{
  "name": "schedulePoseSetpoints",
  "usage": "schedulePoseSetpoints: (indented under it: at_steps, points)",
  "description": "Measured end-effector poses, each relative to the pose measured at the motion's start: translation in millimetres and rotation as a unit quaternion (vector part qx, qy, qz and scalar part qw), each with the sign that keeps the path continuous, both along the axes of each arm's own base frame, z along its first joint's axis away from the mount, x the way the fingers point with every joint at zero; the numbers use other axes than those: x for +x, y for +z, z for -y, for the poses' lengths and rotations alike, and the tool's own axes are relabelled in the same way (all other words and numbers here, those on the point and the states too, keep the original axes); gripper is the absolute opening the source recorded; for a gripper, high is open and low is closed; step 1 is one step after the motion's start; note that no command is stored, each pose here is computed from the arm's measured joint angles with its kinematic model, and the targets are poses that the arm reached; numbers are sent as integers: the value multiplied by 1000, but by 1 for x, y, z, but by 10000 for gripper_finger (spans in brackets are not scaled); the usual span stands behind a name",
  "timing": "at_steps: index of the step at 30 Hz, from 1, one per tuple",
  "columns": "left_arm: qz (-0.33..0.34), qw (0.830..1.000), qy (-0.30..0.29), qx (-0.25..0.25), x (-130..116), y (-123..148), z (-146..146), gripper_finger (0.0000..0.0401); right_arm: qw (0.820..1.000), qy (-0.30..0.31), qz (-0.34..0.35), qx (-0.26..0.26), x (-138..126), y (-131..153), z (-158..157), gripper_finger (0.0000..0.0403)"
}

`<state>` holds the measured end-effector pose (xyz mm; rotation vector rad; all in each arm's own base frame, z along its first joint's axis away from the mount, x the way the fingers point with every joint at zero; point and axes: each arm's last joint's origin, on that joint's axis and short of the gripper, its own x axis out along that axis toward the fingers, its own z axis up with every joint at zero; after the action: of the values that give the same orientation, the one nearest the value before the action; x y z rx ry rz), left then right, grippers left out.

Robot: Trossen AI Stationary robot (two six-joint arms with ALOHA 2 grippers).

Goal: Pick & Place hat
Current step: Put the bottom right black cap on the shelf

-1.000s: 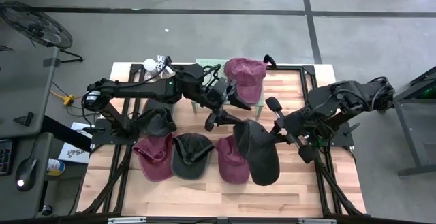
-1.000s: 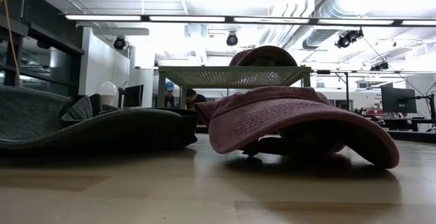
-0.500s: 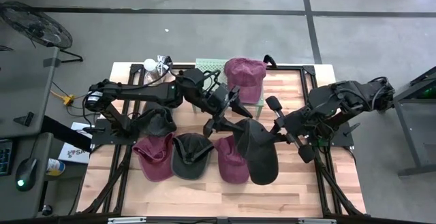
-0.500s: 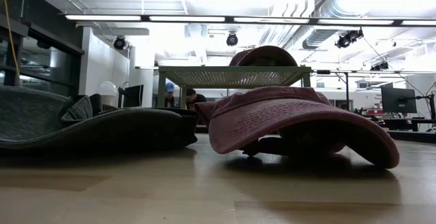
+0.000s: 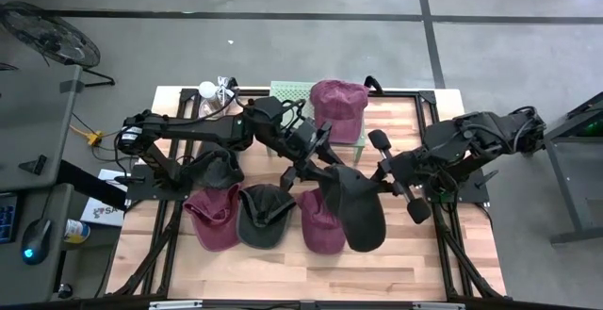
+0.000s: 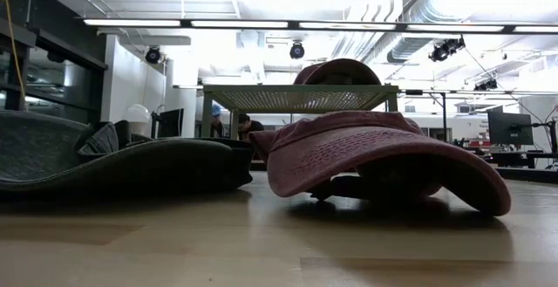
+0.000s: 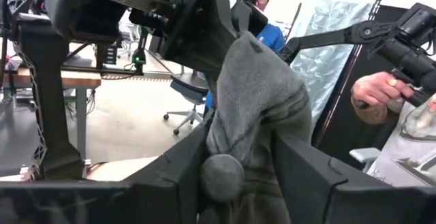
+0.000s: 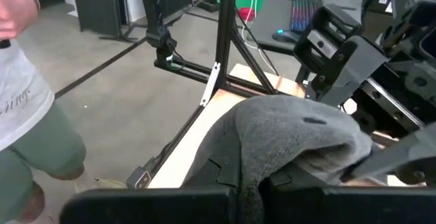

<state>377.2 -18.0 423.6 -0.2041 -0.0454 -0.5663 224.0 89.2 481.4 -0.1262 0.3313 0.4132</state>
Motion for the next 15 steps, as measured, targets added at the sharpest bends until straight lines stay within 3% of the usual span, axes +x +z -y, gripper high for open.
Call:
schedulePoseSetpoints:
  at_steps: [11, 15]
  points:
    - [-43, 999, 2, -11, 1, -7, 0, 49, 999, -35, -35, 1, -2, -6, 2, 0]
    - [-48, 999, 5, -13, 1, -7, 0, 44, 997, -59, -45, -3, -2, -8, 4, 0]
